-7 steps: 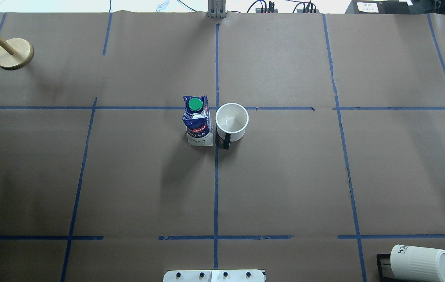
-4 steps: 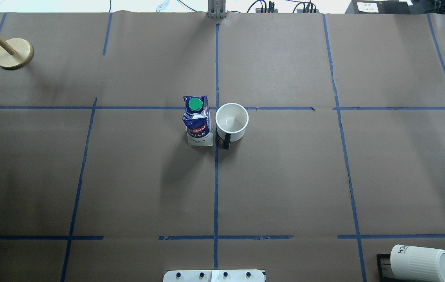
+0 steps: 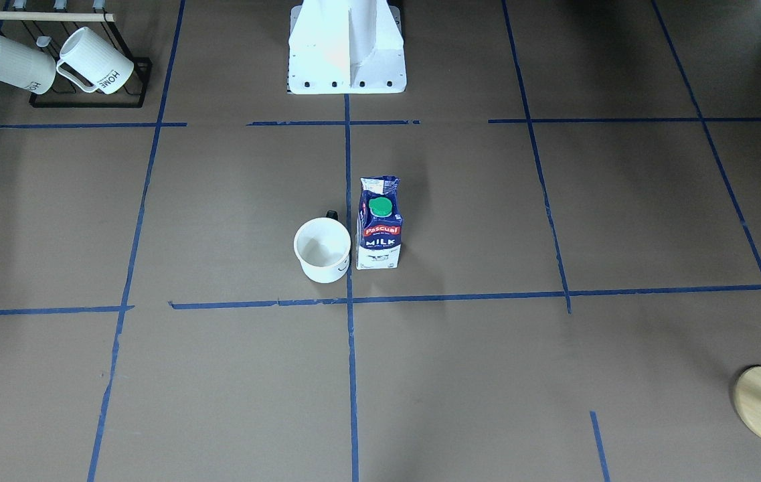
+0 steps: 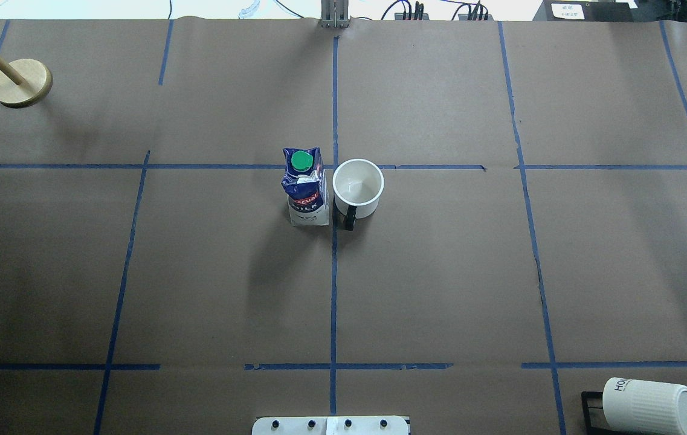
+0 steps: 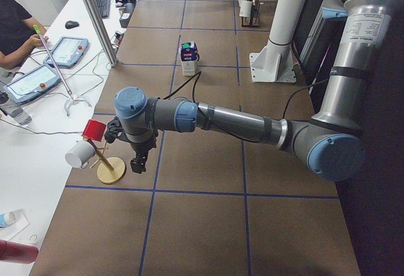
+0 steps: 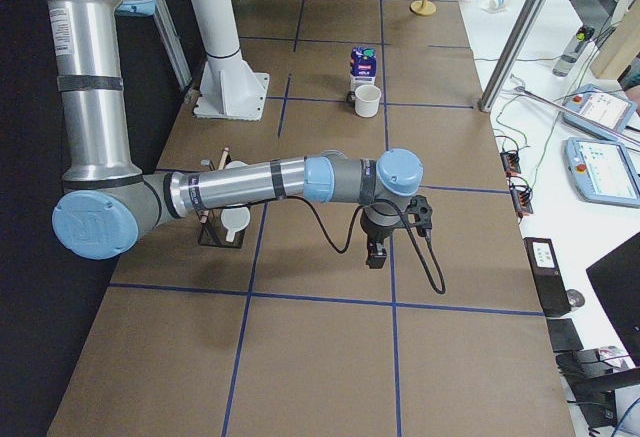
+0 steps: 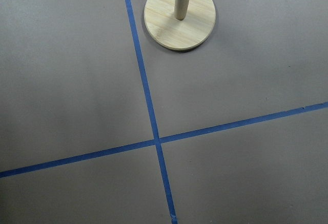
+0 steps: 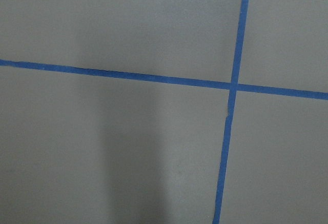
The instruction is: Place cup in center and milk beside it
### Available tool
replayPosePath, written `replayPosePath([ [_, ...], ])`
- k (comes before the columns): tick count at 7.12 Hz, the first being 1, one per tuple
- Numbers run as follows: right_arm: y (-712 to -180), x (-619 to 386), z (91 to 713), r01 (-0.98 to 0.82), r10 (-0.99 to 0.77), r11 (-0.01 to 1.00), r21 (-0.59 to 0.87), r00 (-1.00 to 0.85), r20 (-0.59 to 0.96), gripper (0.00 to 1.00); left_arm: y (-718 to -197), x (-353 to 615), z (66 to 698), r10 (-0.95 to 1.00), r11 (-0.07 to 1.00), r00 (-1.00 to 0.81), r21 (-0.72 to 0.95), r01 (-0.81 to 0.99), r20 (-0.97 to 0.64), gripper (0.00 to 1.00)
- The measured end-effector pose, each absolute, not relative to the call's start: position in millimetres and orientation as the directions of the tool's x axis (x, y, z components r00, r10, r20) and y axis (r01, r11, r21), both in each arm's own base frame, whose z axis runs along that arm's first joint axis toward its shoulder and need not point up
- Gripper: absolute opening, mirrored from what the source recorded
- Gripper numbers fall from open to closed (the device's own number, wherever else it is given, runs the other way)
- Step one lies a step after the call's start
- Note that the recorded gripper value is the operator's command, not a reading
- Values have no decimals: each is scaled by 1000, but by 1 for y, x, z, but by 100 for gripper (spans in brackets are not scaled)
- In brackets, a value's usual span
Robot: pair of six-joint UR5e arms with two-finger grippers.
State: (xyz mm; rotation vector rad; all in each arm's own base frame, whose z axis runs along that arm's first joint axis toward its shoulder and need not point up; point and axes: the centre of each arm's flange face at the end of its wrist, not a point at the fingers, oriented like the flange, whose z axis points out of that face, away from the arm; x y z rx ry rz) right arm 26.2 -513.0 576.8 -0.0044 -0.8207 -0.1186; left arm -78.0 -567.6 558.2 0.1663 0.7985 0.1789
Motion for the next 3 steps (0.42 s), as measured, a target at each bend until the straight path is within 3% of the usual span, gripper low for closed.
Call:
replayPosePath([
  [3, -513, 25, 570, 107, -114, 993, 57, 663, 740, 100, -567, -78, 559, 225, 971, 687, 218, -99, -691, 100],
])
